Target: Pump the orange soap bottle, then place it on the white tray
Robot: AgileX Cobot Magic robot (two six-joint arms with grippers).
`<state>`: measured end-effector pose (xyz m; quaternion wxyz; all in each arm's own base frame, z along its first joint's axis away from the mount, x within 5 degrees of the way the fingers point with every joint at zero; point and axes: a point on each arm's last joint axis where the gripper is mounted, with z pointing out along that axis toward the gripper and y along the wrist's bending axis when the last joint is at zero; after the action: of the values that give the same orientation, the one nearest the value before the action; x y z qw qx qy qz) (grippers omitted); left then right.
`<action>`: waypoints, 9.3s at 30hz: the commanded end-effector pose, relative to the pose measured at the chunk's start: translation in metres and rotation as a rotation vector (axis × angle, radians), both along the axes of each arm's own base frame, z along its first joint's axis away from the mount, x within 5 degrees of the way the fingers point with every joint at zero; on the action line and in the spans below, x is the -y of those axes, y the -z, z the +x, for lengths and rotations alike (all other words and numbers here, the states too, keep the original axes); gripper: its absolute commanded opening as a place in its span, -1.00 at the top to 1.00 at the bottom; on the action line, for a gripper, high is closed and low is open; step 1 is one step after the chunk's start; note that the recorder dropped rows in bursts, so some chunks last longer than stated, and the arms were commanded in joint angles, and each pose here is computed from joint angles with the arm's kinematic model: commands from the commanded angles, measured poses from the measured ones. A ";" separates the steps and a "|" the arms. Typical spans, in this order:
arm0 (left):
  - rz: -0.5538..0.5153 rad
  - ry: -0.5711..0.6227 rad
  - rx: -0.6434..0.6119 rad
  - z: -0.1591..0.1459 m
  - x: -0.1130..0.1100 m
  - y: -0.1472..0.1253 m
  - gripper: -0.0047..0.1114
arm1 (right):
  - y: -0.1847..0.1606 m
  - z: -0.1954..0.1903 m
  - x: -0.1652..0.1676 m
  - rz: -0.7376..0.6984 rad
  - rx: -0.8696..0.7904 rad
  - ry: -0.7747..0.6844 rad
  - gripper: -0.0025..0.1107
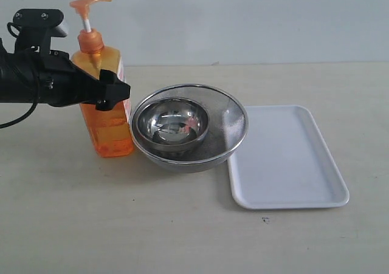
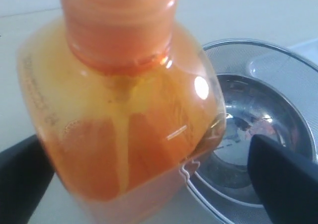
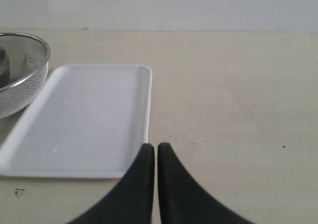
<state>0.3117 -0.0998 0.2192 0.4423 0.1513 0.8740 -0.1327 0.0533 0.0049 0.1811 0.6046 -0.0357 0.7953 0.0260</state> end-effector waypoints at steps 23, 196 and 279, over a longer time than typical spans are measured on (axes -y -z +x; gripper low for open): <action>-0.091 0.092 0.002 -0.003 0.012 -0.005 -0.75 | -0.001 0.000 0.000 -0.002 0.008 0.002 0.96; -0.002 -0.115 -0.089 0.013 -0.003 0.023 -0.10 | -0.261 0.239 -0.160 -0.574 -0.143 -0.658 0.96; 0.685 0.055 0.327 0.005 0.043 0.007 0.84 | -0.150 0.105 -0.080 -0.149 -0.027 -0.426 0.96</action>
<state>0.3122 -0.1418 0.1970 0.4602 0.3412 0.8048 0.1553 0.1568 0.0843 0.3317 0.5694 -0.2449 0.7786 0.0978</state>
